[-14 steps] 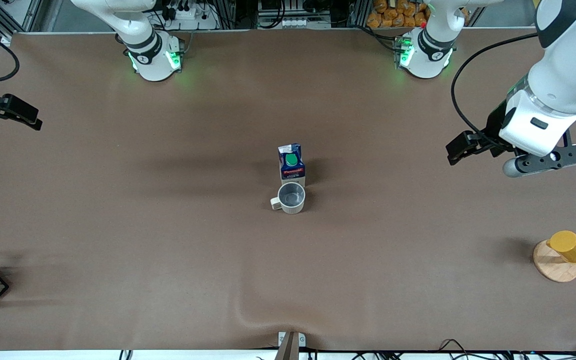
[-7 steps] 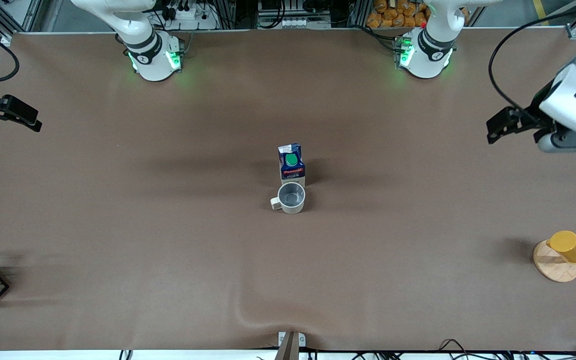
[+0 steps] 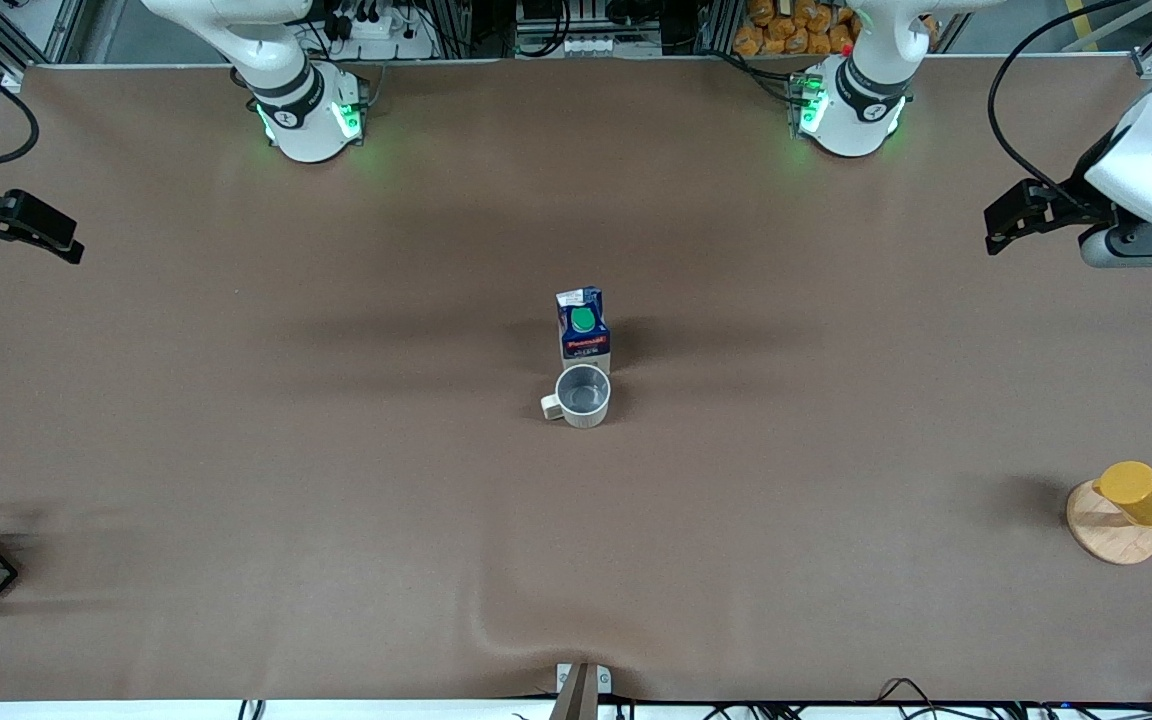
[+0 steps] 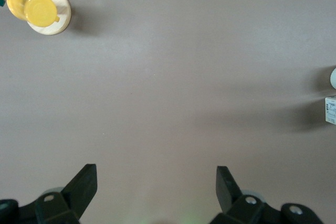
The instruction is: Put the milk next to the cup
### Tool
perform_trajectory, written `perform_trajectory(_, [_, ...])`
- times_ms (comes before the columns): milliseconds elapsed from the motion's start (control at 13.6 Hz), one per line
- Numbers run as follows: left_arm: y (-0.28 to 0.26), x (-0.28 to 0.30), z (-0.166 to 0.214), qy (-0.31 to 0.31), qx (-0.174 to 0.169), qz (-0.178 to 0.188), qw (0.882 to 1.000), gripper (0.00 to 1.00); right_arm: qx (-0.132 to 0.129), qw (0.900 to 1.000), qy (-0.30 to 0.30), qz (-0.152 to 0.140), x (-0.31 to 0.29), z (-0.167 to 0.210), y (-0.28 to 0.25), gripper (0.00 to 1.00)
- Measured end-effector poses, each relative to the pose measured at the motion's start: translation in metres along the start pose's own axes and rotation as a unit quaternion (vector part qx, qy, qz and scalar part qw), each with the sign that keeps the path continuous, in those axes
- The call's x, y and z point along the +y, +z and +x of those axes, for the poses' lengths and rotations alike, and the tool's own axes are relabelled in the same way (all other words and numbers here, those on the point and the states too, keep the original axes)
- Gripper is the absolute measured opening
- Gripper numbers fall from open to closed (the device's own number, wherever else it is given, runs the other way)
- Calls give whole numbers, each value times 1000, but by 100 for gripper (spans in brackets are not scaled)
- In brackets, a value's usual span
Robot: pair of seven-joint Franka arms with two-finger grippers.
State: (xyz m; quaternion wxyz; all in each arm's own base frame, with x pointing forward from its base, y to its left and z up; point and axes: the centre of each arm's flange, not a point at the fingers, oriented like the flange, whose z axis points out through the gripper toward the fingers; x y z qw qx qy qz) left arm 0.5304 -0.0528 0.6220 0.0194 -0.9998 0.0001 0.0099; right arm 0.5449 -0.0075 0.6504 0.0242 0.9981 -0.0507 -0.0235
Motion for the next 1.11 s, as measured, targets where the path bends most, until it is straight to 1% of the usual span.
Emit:
perform_trajectory(221, [2,-13,1,-11,-2,-1,1000,100,0,1000,-2,0,-3,0,0,100])
perform_trajectory(1107, [4,-13,-1,-11,-16,-1,1000,100,0,1000,-10,0,-11,-1,0,100])
